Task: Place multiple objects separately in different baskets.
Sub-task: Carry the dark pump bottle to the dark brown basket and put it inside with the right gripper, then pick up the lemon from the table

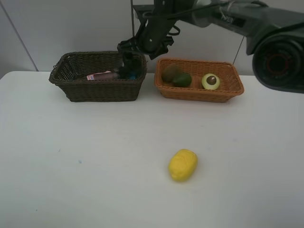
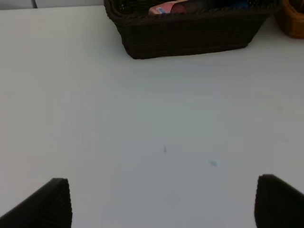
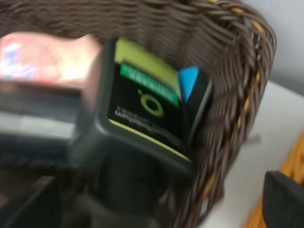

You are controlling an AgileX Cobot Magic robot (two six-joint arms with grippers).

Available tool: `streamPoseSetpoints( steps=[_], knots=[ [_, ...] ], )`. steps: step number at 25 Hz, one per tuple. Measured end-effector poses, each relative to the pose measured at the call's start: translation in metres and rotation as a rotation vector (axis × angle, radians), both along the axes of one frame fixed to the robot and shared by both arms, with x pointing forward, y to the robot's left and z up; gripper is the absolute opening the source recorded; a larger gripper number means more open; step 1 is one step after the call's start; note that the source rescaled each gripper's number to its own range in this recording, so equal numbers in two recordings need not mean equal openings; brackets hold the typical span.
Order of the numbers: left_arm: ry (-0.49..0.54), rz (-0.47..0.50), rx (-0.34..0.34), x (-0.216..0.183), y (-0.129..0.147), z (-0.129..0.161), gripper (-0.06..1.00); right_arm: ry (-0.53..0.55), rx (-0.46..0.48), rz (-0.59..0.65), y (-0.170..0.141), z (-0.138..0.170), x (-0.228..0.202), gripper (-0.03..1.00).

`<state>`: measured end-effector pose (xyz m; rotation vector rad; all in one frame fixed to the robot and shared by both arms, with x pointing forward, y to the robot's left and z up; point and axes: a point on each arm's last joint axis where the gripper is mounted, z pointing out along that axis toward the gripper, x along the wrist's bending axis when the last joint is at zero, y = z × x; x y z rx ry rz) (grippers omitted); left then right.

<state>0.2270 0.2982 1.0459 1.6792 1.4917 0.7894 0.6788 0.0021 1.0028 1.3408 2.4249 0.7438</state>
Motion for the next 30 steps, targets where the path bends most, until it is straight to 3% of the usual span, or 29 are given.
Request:
streamPoseSetpoints(
  steps=[6, 13, 17, 21, 30],
  knots=[
    [0.000, -0.009, 0.000, 0.000, 0.000, 0.000, 1.00, 0.087, -0.046, -0.013, -0.016, 0.065, -0.037, 1.00],
    [0.000, -0.009, 0.000, 0.000, 0.000, 0.000, 1.00, -0.015, 0.007, -0.028, -0.036, 0.130, -0.061, 1.00],
    [0.000, -0.009, 0.000, 0.000, 0.000, 0.000, 1.00, -0.009, 0.020, -0.047, -0.053, 0.151, -0.085, 1.00],
    [0.000, -0.009, 0.000, 0.000, 0.000, 0.000, 1.00, 0.130, -0.002, -0.058, -0.072, 0.133, -0.120, 1.00],
    [0.000, -0.009, 0.000, 0.000, 0.000, 0.000, 1.00, 0.544, -0.249, -0.114, -0.105, 0.014, -0.212, 1.00]
  ],
)
